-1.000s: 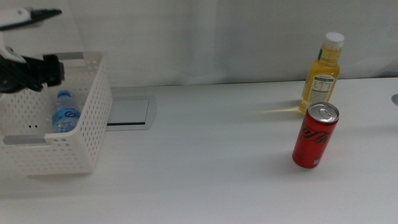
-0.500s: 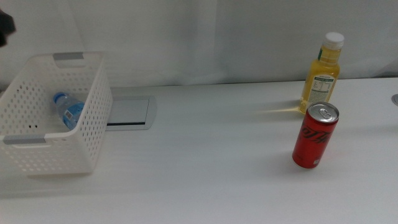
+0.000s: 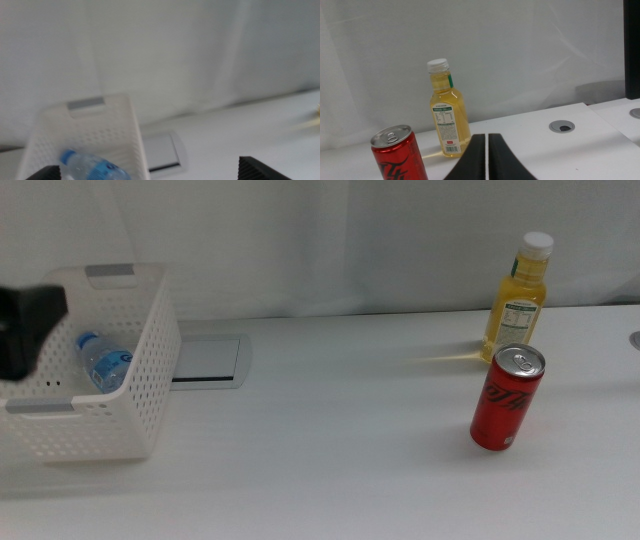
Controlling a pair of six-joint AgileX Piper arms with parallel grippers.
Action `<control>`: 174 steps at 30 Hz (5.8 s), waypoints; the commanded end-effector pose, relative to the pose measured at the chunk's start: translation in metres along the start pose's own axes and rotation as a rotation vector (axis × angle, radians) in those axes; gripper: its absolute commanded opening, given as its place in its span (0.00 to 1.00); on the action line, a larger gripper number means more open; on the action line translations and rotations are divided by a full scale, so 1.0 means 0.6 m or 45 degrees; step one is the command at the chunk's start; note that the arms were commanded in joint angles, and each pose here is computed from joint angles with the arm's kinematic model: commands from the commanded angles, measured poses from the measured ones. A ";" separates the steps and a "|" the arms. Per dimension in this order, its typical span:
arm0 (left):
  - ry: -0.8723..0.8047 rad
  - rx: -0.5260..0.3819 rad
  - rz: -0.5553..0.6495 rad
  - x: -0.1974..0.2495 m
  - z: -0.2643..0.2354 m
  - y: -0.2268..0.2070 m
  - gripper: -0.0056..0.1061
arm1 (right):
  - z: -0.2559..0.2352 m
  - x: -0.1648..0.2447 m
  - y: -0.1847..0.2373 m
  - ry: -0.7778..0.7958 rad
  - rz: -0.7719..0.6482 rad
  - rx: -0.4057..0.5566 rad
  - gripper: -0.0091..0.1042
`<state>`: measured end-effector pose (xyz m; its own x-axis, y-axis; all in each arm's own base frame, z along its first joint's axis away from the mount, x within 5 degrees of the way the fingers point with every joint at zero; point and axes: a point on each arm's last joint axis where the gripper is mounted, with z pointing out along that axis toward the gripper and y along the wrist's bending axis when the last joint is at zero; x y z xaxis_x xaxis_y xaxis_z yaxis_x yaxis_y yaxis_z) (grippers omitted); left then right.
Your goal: Use arms to grab the bottles and put them into the dustbin to the left of the table.
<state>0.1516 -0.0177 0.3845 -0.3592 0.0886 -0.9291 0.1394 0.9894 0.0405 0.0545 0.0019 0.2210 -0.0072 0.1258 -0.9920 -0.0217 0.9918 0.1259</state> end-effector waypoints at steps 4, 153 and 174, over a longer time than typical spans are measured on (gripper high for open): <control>0.042 0.131 0.040 0.031 -0.002 -0.027 0.87 | 0.000 0.002 -0.001 0.002 -0.035 0.011 0.06; 0.064 0.346 0.235 0.038 -0.009 -0.069 0.83 | 0.335 0.084 0.234 0.340 -0.220 -0.653 0.06; 0.064 0.346 0.235 0.038 -0.009 -0.069 0.83 | 0.318 0.160 0.345 0.472 -0.286 -0.896 0.06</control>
<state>0.1335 -0.0551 0.3644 -0.3513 0.2803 -0.8933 0.4404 0.8915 0.1065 0.2371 0.2191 0.1440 -0.3008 -0.2437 -0.9220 -0.6752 0.7372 0.0255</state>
